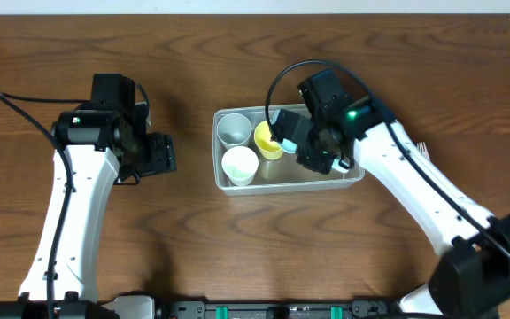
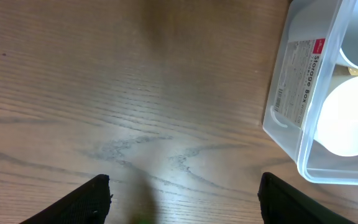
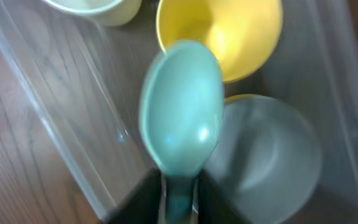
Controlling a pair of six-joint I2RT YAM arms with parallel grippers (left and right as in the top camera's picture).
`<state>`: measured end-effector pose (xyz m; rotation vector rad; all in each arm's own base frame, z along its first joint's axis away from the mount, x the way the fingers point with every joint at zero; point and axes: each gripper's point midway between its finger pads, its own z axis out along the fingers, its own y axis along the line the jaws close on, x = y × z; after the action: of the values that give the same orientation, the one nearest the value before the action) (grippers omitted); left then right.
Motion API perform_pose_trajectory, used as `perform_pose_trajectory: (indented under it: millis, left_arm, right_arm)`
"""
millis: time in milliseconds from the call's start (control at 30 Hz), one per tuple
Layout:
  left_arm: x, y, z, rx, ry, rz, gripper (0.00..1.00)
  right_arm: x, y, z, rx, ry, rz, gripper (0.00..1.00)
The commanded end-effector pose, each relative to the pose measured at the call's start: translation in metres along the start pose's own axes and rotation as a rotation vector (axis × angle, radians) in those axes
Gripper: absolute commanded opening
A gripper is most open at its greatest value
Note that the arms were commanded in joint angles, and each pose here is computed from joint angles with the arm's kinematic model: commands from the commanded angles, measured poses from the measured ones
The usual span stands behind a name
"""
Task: Pack container
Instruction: 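Lift the mint-green spoon and carry it over the box with the right gripper, then release the spoon in front of the bowls inside the box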
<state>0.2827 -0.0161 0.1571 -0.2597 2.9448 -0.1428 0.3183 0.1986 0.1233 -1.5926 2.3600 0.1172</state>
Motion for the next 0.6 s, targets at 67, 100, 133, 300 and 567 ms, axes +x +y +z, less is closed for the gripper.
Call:
perform_pose_trajectory:
  millis: [67,100,133,300,567]
  left_arm:
    - [0.001,-0.002,-0.002,0.011,-0.003,0.015,0.77]
    - [0.001,-0.002,-0.002,0.011,-0.003,0.015,0.77]
    - [0.001,-0.002,-0.002,0.011,-0.003,0.015,0.77]
    - [0.001,-0.002,-0.002,0.011,-0.003,0.015,0.77]
    - [0.001,-0.002,-0.002,0.011,-0.003,0.015,0.77]
  right_arm:
    - [-0.002,0.007,0.005,-0.027,-0.001,-0.013,0.54]
    - [-0.001,0.006,0.005,-0.020,0.002,-0.013,0.54]
    - [-0.001,0.003,0.005,-0.008,0.006,-0.013,0.53]
    - [0.000,-0.021,-0.014,0.116,0.011,0.074,0.33]
    - [0.038,-0.119,-0.126,0.532,-0.204,0.664,0.51]
